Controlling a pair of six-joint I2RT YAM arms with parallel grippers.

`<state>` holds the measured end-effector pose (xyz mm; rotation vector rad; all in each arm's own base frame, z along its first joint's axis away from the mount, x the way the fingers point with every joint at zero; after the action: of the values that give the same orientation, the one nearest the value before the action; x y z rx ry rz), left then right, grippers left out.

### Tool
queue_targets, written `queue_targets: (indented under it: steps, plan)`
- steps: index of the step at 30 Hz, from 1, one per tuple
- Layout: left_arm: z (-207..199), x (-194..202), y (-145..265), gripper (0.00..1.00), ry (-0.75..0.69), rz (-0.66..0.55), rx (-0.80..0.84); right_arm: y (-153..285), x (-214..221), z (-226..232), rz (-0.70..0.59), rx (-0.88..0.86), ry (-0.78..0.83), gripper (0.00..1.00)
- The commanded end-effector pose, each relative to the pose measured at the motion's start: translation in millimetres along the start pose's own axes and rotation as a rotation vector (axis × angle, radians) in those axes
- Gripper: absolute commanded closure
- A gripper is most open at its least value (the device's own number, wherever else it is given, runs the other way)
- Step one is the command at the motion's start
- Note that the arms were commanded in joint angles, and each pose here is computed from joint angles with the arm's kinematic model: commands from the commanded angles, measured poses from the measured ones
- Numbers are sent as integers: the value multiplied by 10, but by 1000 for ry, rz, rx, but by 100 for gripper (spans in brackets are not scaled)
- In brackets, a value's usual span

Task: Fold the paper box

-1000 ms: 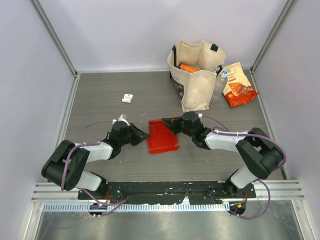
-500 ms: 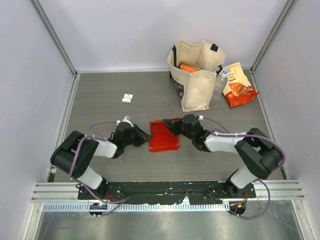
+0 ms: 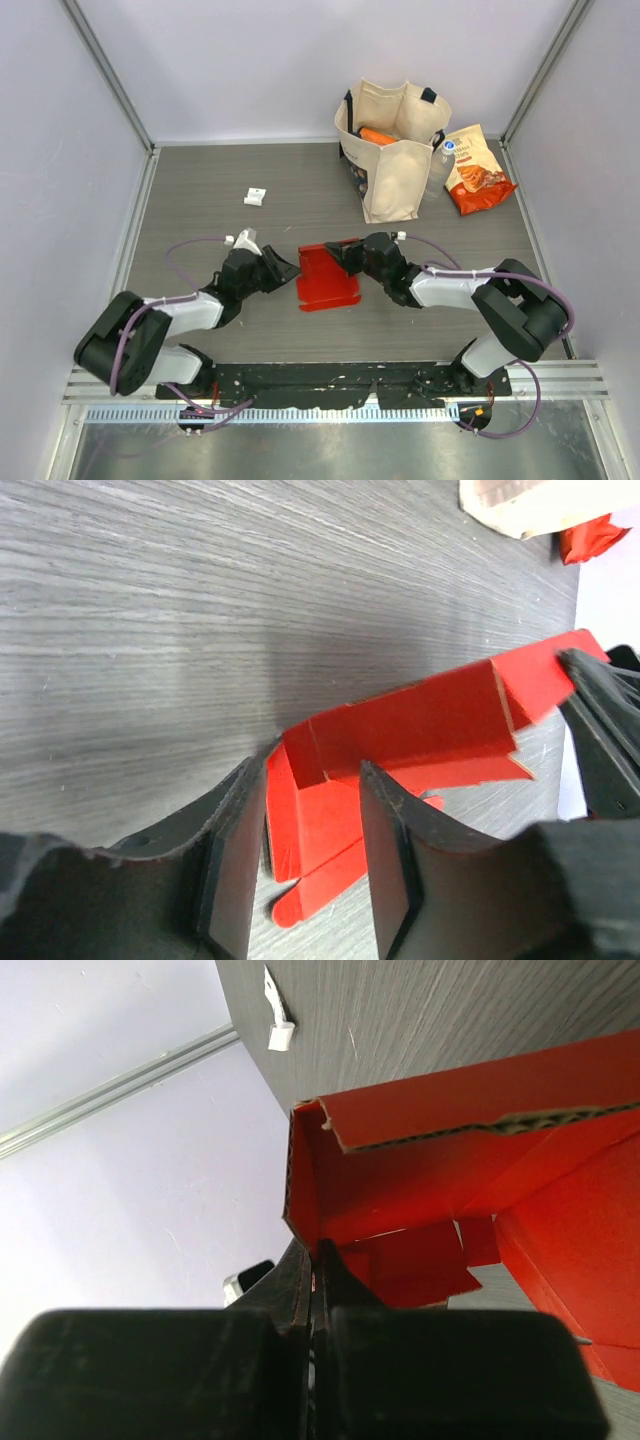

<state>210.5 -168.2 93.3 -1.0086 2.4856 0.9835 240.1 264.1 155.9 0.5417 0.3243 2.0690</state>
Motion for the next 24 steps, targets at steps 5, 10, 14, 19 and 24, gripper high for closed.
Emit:
queue_targets:
  steps: [5, 10, 14, 19, 24]
  plan:
    - [-140, 32, 253, 43, -223, -144, -35, 16, 16, -12, -10, -7, 27, 100]
    - [-284, 117, 393, 29, -304, -218, -28, 33, 19, 8, -11, -12, 36, 99]
    - [-379, 45, 379, 11, -348, -259, -78, 26, 14, -2, -9, -10, 34, 100]
    - [-389, -28, 260, 19, -393, -244, -214, 29, 18, 6, -5, -16, 31, 100]
    - [-466, -57, 268, 49, -404, -263, -160, 30, 26, -11, 4, -15, 36, 100]
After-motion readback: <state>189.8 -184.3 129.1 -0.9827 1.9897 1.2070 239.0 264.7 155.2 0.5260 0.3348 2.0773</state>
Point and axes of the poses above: each gripper's point midway between its finger pads, its own y axis back along the fingers, its own z axis along the line the jaws close on, x = y × z, the point moved 9 cm from there along y, back along the fingers, and after that the axes turned 2 degrees about -y, right-handed, at the moved point
